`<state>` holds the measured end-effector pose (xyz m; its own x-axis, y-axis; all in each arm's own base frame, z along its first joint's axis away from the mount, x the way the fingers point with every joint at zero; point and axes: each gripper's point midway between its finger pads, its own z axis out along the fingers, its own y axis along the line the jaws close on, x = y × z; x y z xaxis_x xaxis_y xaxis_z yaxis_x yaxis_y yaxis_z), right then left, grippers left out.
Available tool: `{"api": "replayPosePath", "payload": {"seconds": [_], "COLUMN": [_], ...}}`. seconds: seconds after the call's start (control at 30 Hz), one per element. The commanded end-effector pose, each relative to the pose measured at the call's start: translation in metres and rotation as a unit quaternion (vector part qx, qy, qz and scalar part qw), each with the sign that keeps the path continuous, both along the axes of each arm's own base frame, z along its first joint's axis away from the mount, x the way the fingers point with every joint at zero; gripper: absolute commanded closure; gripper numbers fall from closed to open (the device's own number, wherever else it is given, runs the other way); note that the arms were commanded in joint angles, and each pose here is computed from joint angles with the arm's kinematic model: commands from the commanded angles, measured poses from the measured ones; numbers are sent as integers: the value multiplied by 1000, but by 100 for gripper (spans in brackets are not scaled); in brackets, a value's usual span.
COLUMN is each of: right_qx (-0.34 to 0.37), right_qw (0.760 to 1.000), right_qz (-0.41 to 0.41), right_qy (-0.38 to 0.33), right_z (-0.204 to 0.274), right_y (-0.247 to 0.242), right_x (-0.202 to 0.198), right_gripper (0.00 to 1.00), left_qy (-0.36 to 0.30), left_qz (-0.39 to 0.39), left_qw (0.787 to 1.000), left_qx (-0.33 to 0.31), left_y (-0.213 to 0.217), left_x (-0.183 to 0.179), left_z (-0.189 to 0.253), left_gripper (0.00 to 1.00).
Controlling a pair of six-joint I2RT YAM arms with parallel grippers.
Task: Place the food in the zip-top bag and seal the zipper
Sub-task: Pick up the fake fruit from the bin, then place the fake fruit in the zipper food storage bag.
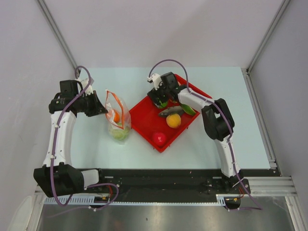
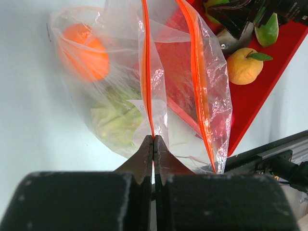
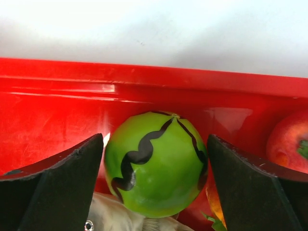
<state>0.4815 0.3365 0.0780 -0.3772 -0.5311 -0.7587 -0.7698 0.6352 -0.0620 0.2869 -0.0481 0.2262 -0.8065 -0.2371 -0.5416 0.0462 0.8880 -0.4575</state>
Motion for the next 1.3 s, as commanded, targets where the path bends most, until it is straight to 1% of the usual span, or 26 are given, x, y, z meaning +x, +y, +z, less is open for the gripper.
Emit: {"api": "replayPosePath", "payload": {"seconds": [0.0,0.03,0.07,0.1,0.13,0.27,0.4,0.43,0.53,0.6,0.63,0.67,0.73,0.77,0.8,0.83,0.87,0.9,0.93,0.97,1.03,1.07,1.1,1.17,1.27], "right_qx": [-8,-7,-9,-12,-15,-38,-35,-31,-11,13,26,46,91,115,142,172,203,224,255,278,318,332,345,363,365], "right_qw": [1000,1000,1000,1000,1000,999,999,999,1000,1000,999,998,995,992,987,982,974,968,960,949,932,922,914,902,892], "right_qz": [11,14,16,15,10,10,6,9,13,19,17,15,29,37,59,64,94,107,116,151,173,200,212,227,255], "right_qy": [-18,-16,-15,-9,-11,2,12,11,1,-9,-11,-26,-26,-38,-38,-34,-34,-26,-17,-3,16,27,23,48,75], "right_z": [15,17,18,20,21,8,5,8,29,49,60,84,114,140,158,174,198,209,225,238,258,266,274,281,268], "right_y": [-1,-1,-2,-6,-8,-17,-22,-21,-14,-10,-7,-6,3,6,14,20,29,35,43,55,70,82,89,102,131], "right_x": [-5,-8,-10,-13,-14,-19,-19,-19,-21,-23,-24,-26,-35,-42,-53,-59,-76,-84,-94,-114,-133,-150,-156,-172,-191], "right_gripper": [10,12,11,4,1,0,2,4,18,23,31,34,36,38,39,41,43,47,48,49,52,52,52,52,52], "left_qy": [-23,-23,-24,-24,-24,-25,-25,-25,-27,-28,-28,-28,-26,-26,-25,-24,-23,-23,-21,-22,-19,-19,-20,-21,-22], "left_qz": [-16,-16,-16,-15,-17,-17,-18,-18,-17,-18,-19,-19,-19,-19,-19,-20,-21,-21,-21,-20,-20,-20,-21,-21,-22], "left_qw": [1000,1000,1000,1000,1000,1000,1000,1000,999,999,999,999,999,999,1000,1000,1000,1000,1000,1000,1000,1000,1000,1000,1000], "left_qx": [2,2,3,2,2,2,3,3,4,3,3,3,1,0,0,-1,-2,-2,-2,-2,-2,-2,-3,-2,-5], "left_y": [-3,-3,-3,-3,-3,-4,-4,-4,-3,-4,-4,-4,-5,-5,-5,-5,-6,-6,-6,-5,-6,-6,-6,-6,-7], "left_x": [3,3,3,3,2,2,2,2,2,2,2,1,1,1,1,1,0,0,0,0,-2,-2,-3,-3,-4], "left_z": [7,7,7,8,7,8,9,9,11,12,13,12,11,11,10,10,10,10,9,9,8,7,8,9,10], "left_gripper": [100,100,100,100,100,100,100,100,100,100,100,100,100,100,100,100,100,100,99,100,100,100,100,100,100]}}
